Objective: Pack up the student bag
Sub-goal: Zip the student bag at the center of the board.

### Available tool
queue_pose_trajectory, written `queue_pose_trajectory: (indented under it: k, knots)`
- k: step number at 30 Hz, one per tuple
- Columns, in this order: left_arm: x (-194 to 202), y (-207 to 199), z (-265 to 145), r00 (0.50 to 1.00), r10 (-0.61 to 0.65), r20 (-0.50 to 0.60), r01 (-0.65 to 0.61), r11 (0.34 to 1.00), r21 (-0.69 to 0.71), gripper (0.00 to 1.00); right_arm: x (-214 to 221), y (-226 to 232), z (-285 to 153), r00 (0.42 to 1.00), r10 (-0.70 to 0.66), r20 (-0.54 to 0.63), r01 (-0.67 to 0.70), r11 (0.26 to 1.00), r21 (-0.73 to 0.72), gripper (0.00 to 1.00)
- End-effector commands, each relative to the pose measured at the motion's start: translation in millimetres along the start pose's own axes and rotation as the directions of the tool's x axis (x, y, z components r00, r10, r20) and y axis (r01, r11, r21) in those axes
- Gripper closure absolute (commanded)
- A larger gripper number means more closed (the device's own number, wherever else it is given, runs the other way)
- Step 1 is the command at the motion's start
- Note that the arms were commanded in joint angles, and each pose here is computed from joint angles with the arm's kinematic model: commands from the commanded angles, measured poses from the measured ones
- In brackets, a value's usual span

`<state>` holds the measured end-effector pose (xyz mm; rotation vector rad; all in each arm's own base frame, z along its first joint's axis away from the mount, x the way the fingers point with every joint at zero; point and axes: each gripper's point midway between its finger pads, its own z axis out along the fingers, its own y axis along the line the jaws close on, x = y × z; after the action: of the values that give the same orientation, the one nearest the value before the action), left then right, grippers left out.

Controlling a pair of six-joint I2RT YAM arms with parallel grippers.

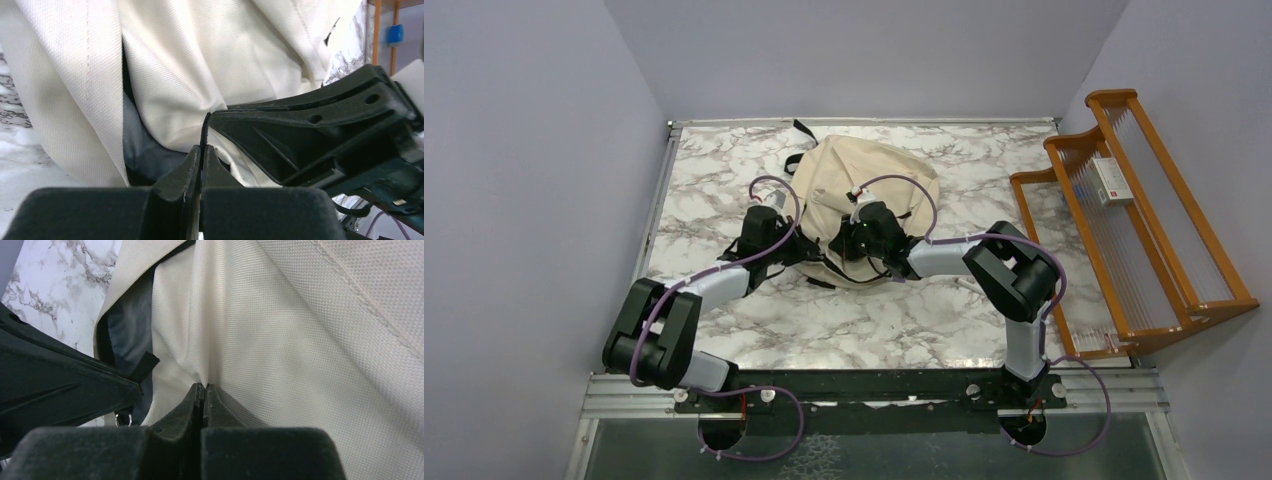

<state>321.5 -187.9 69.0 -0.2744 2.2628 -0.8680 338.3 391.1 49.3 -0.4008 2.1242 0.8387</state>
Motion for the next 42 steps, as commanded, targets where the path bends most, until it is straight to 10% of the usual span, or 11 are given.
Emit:
queue_pose_trajectory:
  k: [1,13,23,42]
  knots:
    - [-31,-12,-12,0.989,0.091,0.118,-0.094,0.996,0.013,1.0,26,-11,-4,0.997,-0.02,-0.076,0.021,1.0,0.016,0.98]
    - [-54,-38,-41,0.945,0.215,0.246,-0.239,0.968,0.073,1.0,4,15,-22,0.99,-0.132,0.048,0.137,0.982,-0.134,0.97]
    - [-51,-53,-48,0.939,0.24,0.245,-0.28,0.949,0.143,1.0,-34,37,-58,0.907,-0.348,0.236,0.393,0.9,-0.186,0.61]
    - [-57,-67,-51,0.944,0.216,0.249,-0.266,0.946,0.186,1.0,-24,77,-77,0.776,-0.58,0.248,0.63,0.686,-0.364,0.5]
